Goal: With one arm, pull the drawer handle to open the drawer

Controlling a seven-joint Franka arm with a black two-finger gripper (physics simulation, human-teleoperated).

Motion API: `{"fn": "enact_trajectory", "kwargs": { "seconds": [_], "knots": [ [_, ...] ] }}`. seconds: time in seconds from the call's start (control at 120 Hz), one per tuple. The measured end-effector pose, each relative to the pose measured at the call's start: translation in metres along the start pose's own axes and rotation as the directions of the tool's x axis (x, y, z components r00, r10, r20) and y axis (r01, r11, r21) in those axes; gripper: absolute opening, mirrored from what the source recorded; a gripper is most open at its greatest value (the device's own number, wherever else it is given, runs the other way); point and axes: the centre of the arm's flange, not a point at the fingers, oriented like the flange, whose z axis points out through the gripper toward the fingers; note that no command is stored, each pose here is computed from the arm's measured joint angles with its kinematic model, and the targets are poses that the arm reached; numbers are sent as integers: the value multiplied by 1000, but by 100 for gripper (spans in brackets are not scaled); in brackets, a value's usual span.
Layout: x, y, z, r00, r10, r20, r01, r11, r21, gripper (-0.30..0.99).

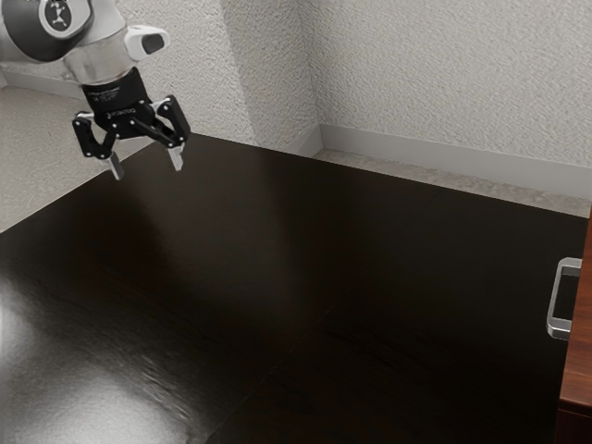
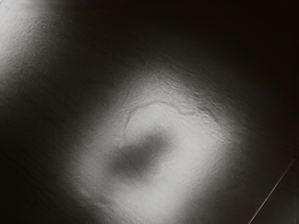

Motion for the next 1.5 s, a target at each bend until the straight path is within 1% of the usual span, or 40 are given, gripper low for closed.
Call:
{"fn": "enact_trajectory", "kwargs": {
  "seconds": [0.208,0.283,0.408,0.417,0.442,0.467,0.525,0.625,0.742,0.85,0.95,1.025,1.092,1.15,1.208,1.25,1.3,1.333,1.358,1.4,1.425,1.475,1.5],
  "knots": [
    [7,8,-2,997,66,-40,-68,996,-51,69],
    [8,8,-13,995,77,-65,-82,995,-65,69],
    [6,14,-34,989,102,-103,-109,992,-67,69],
    [5,14,-36,989,103,-107,-110,992,-67,69],
    [-4,13,-58,983,111,-145,-123,990,-75,69],
    [-13,12,-74,978,118,-172,-133,988,-81,69],
    [-28,9,-97,971,129,-202,-150,985,-88,69],
    [-37,10,-105,968,147,-203,-167,982,-84,69],
    [-34,3,-101,971,142,-191,-158,985,-72,69],
    [-34,6,-99,971,151,-185,-165,984,-65,69],
    [-43,9,-107,969,136,-206,-143,990,-18,69],
    [-47,12,-108,969,138,-206,-142,990,-6,69],
    [-47,15,-103,970,144,-194,-149,989,-15,69],
    [-45,26,-94,971,159,-179,-166,986,-26,69],
    [-39,36,-75,976,171,-138,-178,983,-44,69],
    [-32,35,-56,981,166,-98,-172,983,-57,69],
    [-26,34,-41,984,162,-71,-167,983,-74,69],
    [-24,35,-15,985,171,-25,-173,980,-103,69],
    [-27,31,4,983,182,7,-179,974,-141,69],
    [-35,15,26,981,188,40,-176,962,-211,69],
    [-39,3,39,981,182,59,-163,957,-241,69],
    [-41,-17,51,984,159,76,-133,954,-269,69],
    [-43,-16,49,985,162,62,-140,952,-273,69]
  ]
}}
